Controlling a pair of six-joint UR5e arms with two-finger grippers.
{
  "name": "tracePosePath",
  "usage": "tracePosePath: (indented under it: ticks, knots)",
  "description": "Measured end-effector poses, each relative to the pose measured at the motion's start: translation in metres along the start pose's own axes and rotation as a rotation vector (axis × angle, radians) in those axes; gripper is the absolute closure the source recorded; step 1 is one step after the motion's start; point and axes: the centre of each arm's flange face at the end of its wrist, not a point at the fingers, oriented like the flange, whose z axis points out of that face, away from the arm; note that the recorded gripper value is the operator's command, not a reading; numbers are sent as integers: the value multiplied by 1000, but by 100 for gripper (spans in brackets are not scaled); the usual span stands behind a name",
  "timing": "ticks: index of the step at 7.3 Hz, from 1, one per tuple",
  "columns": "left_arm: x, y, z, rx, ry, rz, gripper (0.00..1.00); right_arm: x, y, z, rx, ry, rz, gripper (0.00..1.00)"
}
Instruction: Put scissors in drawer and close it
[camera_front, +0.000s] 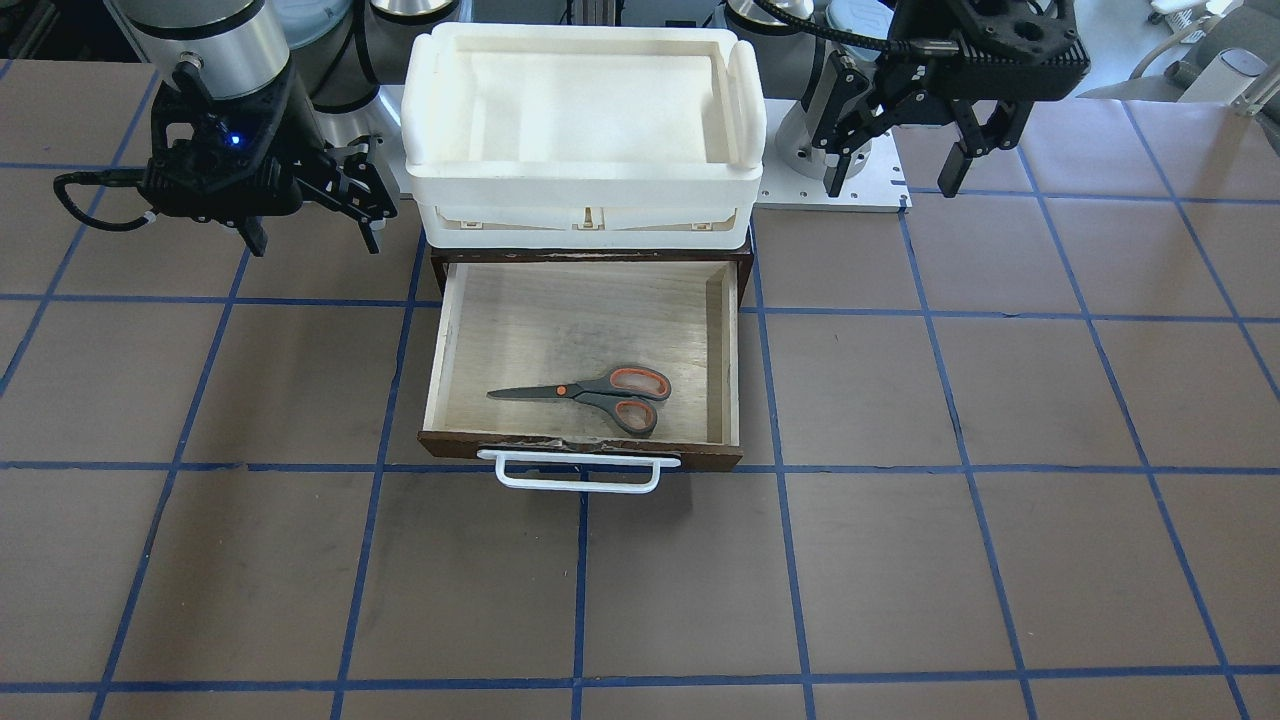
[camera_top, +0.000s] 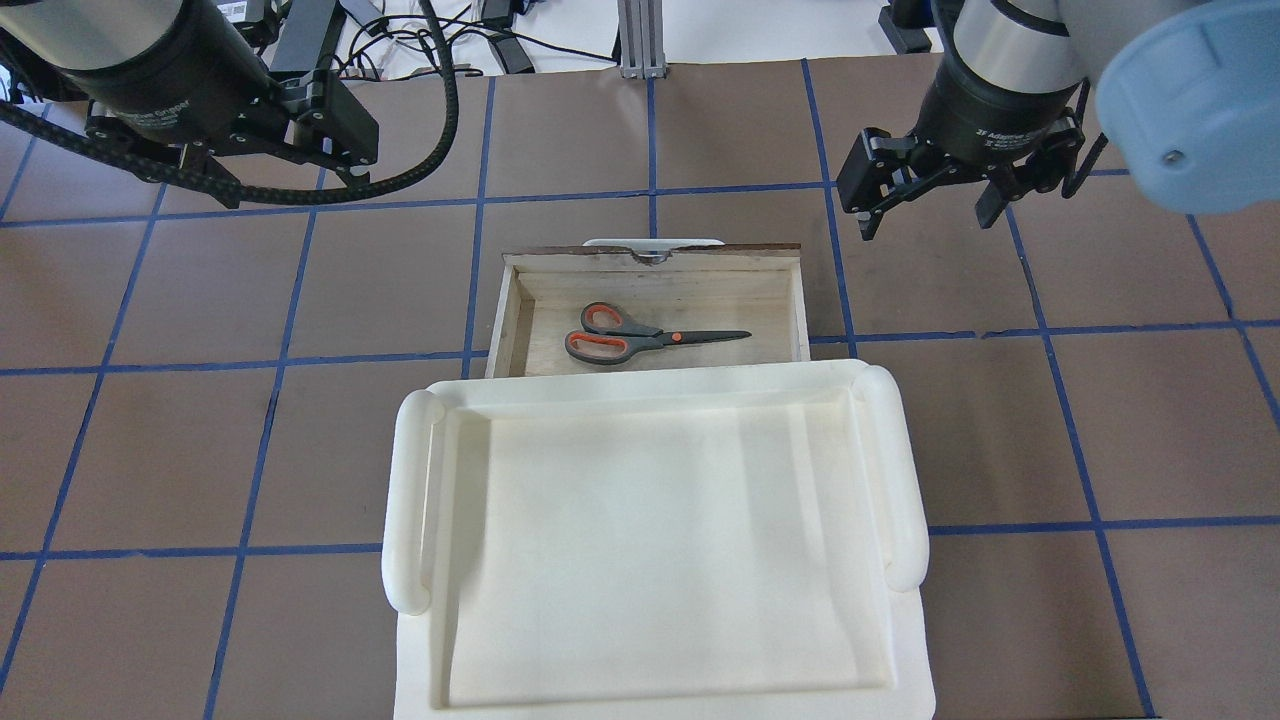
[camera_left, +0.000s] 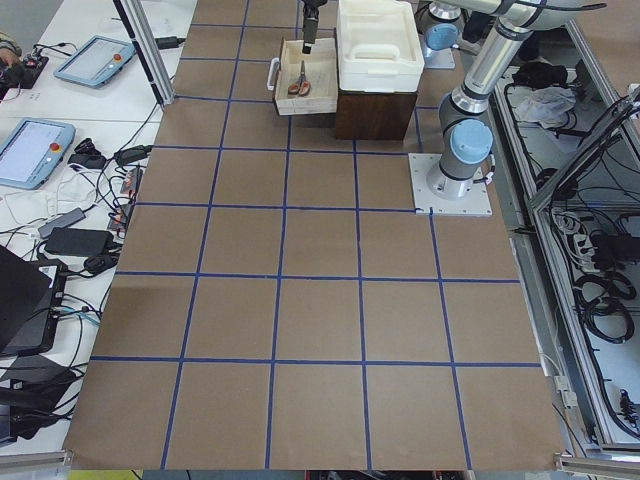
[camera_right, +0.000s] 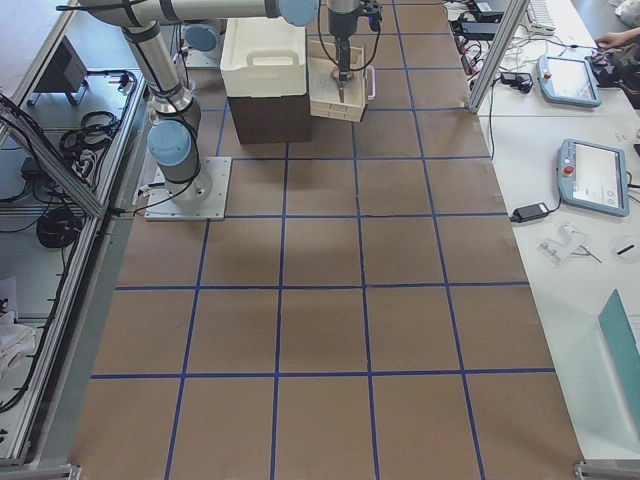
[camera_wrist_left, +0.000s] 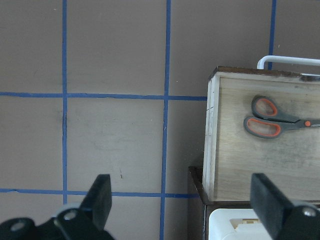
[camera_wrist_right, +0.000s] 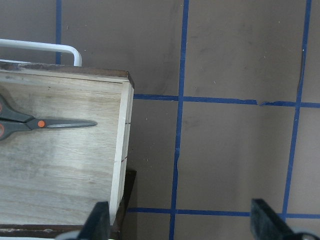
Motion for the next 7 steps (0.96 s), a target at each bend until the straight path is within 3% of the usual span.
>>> tracePosePath:
  ticks: [2, 4, 7]
  knots:
    - [3, -4, 4, 3, 17, -2, 0, 0, 0, 0, 2, -1, -1, 0]
    - [12, -25, 21, 26, 74, -58, 1, 0, -1, -1, 8, 2, 0, 0]
    - [58, -66, 85, 34, 105, -67, 5, 1, 0, -1, 5, 7, 0, 0]
